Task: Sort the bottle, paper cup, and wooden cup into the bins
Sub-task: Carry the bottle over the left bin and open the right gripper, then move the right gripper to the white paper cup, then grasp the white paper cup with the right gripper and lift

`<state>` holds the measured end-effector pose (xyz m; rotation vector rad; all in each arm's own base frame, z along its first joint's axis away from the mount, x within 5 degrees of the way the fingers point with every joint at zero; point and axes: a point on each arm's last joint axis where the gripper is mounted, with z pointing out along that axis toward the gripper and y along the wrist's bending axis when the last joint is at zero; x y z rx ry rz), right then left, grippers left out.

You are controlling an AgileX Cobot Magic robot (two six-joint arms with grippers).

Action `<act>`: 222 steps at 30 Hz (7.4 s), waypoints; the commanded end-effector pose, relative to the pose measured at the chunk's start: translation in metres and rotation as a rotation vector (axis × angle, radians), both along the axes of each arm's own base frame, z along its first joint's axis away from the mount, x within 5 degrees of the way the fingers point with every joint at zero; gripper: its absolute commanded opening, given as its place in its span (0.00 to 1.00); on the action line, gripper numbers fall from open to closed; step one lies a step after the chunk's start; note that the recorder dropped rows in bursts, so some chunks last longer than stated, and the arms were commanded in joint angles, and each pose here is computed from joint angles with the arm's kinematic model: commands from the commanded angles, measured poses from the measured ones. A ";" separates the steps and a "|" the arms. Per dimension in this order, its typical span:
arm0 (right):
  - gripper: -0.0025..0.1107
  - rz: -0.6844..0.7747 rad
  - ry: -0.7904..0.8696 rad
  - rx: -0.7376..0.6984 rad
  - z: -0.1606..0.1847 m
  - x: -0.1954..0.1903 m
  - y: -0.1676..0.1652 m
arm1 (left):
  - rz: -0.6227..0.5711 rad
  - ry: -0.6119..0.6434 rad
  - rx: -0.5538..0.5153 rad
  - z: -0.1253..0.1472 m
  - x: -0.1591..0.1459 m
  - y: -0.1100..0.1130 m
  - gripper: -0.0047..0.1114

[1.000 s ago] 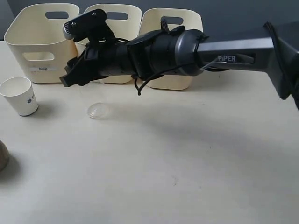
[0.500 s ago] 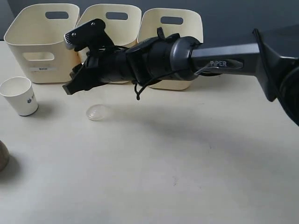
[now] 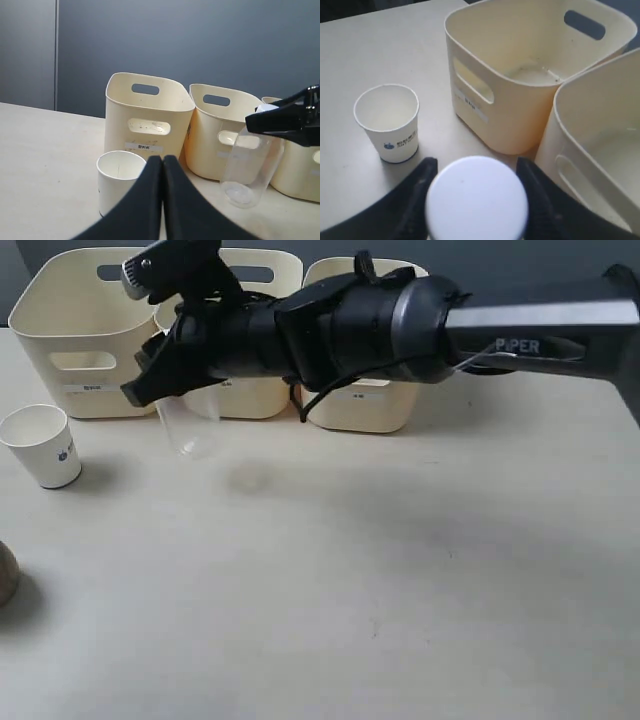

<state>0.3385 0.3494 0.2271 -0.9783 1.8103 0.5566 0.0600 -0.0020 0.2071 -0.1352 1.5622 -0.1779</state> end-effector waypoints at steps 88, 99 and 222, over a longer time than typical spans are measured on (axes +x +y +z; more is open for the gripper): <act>0.56 0.161 -0.359 0.258 0.040 0.089 0.072 | -0.032 0.053 -0.070 -0.005 -0.001 -0.003 0.04; 0.42 0.523 -0.135 -0.127 0.087 0.036 0.048 | -0.013 0.010 0.006 -0.001 -0.001 -0.001 0.04; 0.54 0.722 -0.529 -0.491 -0.097 0.015 0.134 | 0.059 -0.284 0.262 0.025 -0.004 0.002 0.04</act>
